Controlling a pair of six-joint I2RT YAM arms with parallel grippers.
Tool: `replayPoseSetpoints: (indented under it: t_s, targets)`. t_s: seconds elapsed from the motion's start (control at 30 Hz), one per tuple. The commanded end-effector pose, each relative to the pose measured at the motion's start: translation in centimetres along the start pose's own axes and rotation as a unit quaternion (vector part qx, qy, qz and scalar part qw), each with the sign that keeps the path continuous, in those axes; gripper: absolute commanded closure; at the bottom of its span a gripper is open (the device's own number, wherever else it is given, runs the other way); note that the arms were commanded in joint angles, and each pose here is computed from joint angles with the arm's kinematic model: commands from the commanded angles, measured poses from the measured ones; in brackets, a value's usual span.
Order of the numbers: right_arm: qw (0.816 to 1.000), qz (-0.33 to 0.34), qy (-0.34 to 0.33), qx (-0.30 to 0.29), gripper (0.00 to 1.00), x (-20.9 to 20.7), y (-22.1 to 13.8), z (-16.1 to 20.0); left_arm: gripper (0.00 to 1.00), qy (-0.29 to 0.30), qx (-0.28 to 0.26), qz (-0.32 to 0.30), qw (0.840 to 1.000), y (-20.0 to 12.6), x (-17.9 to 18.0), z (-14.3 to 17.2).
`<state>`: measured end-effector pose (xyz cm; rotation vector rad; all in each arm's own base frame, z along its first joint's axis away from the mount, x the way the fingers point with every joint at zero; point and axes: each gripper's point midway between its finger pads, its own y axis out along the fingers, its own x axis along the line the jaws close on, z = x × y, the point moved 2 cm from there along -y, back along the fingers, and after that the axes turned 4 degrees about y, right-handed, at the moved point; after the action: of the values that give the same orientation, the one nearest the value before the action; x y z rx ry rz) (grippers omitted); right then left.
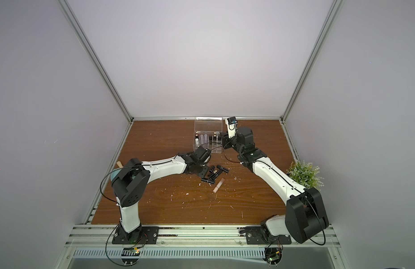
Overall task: Arrange the lipsticks in the organizer
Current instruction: Pick up the lipstick at the center of the board.
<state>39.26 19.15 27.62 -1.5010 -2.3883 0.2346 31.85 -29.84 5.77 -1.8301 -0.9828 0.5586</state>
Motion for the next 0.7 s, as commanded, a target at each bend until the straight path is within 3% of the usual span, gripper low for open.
replayPoseSetpoints:
  t_s: [0.0,0.67]
  targets:
    - [1.000,-0.009,0.002,-0.029,0.59,0.4,-0.5,-2.2,0.49,0.016,0.012,-0.015,1.000,0.2,0.1,0.2]
    - [1.000,-0.008,0.002,-0.030,0.59,0.3,-0.7,-2.3,0.61,0.004,0.032,-0.025,0.999,0.5,1.5,1.4]
